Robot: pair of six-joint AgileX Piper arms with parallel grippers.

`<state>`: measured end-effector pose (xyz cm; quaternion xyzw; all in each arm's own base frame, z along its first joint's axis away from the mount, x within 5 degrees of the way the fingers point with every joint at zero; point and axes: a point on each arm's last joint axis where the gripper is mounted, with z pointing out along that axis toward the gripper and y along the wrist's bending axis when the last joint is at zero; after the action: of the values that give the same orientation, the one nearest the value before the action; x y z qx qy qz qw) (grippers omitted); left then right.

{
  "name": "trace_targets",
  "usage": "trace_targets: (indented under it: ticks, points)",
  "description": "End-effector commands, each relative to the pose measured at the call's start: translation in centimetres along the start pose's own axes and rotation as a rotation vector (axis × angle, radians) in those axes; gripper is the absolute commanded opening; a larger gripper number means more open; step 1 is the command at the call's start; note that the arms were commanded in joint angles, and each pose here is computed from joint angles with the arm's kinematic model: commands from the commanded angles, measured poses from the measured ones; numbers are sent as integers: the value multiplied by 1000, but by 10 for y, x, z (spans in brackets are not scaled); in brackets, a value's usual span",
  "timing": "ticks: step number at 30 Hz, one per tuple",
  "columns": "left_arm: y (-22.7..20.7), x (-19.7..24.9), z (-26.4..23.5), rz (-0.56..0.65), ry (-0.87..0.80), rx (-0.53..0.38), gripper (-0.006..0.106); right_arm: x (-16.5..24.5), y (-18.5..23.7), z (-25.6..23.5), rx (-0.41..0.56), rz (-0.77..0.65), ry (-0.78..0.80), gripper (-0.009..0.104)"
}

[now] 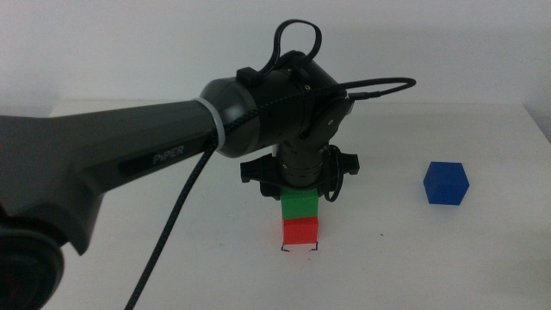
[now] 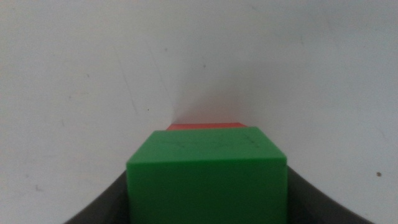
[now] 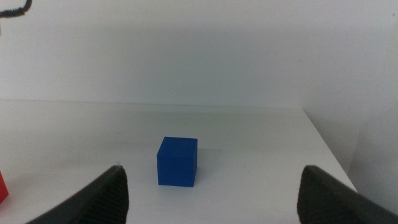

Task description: Stack red cubes first, then green, then blue cubes in a specific spot.

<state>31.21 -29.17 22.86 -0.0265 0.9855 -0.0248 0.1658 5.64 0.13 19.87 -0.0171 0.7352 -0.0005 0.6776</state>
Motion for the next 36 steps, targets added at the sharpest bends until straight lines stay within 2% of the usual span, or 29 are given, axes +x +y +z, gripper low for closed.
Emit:
trace_targets:
  ticks: [1, 13, 17, 18, 19, 22, 23, 25, 28, 30, 32, 36]
  points:
    - [-2, -1, 2, 4, -13, 7, 24, 0, 0, 0, 6, -18, -10, 93]
    - [-6, 1, 17, 36, 4, 1, 24, 0, 0, 0, 6, -18, -10, 93]
    - [-6, 1, 17, 41, 4, 1, 29, 0, 0, 0, 6, -18, -10, 93]
    - [-6, 1, 17, 41, 4, 1, 36, 0, 0, 0, 6, -18, -10, 93]
    - [-5, 0, 17, 47, -3, -4, 69, 0, 0, 0, 6, -18, -10, 93]
    - [-5, -2, 13, 52, -16, -2, 87, 0, 0, 0, 6, -18, -10, 93]
    - [-4, -3, 7, 65, -23, 3, 94, 0, 0, 0, 6, -18, -10, 93]
    - [-2, -7, -12, 119, -56, 33, 94, 0, 0, 0, 6, -18, -10, 93]
    - [9, -15, -63, 295, -150, 88, 94, 0, 0, 0, 6, -18, -10, 93]
    - [30, -17, -106, 383, -182, 111, 94, 0, 0, 0, 6, -18, -10, 93]
    - [54, -15, -149, 419, -214, 161, 94, 0, 0, 0, 6, -18, -10, 93]
    - [110, 13, -217, 547, -284, 217, 94, 0, 0, 0, 6, -18, -10, 93]
